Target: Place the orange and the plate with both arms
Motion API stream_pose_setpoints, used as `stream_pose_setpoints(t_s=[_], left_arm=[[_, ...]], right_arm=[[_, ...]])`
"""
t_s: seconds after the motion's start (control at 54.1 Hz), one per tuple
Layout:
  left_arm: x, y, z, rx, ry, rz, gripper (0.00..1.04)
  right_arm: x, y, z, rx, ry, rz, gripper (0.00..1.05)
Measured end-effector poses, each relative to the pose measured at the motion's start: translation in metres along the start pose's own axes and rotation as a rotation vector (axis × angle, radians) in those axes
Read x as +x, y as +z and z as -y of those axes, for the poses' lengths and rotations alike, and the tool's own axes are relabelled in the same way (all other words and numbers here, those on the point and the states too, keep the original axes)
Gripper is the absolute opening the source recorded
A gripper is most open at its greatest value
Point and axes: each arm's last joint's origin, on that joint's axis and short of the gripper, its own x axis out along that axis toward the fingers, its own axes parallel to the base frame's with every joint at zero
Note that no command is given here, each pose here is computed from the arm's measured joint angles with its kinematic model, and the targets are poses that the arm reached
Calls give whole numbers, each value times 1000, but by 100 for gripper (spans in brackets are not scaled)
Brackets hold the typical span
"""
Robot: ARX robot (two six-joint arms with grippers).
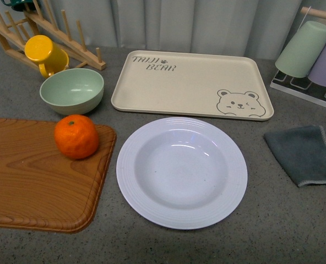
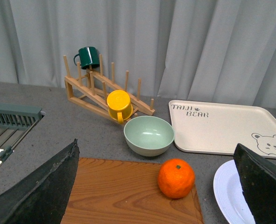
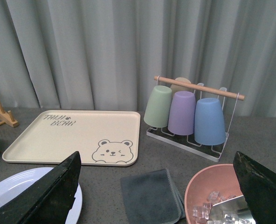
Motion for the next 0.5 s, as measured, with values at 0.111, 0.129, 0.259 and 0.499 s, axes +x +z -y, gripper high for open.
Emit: stream_pose_setpoints(t_s=[0.111,0.129,0.259,0.499], left_arm=[[0,0,0,0,0,0,98],[0,0,0,0,0,0,98],[0,0,0,0,0,0,98],[0,0,0,0,0,0,98]], right_arm=[[0,0,0,0,0,0,96],[0,0,0,0,0,0,96],[0,0,0,0,0,0,96],[0,0,0,0,0,0,96]])
